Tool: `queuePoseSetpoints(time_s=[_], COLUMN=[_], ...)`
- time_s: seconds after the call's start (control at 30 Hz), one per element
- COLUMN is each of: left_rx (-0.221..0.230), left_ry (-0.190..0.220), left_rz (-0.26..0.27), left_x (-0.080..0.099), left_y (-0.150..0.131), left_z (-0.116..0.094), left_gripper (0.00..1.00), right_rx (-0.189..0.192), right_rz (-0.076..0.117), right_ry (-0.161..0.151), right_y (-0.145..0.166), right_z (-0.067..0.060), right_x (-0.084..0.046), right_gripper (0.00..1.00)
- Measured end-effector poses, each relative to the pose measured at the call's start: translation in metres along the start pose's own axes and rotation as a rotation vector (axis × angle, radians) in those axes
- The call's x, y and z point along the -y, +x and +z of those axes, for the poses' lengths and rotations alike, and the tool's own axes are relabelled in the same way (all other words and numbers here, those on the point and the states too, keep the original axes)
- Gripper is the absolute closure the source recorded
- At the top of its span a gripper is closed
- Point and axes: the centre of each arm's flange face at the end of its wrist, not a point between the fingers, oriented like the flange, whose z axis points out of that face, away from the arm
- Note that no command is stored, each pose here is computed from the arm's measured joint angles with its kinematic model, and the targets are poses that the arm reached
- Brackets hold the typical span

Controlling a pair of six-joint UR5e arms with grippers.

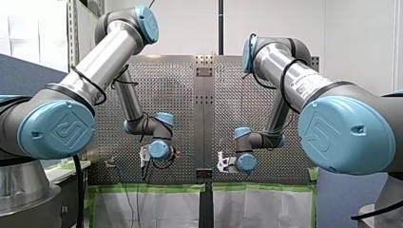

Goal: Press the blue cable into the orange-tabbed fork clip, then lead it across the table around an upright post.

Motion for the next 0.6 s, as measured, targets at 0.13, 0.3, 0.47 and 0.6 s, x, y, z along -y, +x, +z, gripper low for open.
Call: queuePoseSetpoints(time_s=[0.13,0.3,0.47,0.6], left_rx=[0.008,0.023,0.032,0.039], left_ry=[-0.034,-0.069,-0.083,-0.087], left_rz=[0.003,0.011,0.014,0.01], left_x=[-0.001,-0.002,-0.003,-0.002], left_y=[-0.005,-0.012,-0.016,-0.02], left_z=[0.007,0.014,0.019,0.024], left_gripper=[0.0,0.0,0.0,0.0], right_rx=[0.0,0.0,0.0,-0.001], right_rz=[-0.001,-0.002,-0.002,-0.002], right_ry=[0.002,0.003,0.003,0.003], right_y=[0.0,0.0,0.0,0.0], right_z=[0.0,0.0,-0.001,-0.001], right_x=[0.001,0.002,0.002,0.003], right_gripper=[1.0,1.0,1.0,1.0])
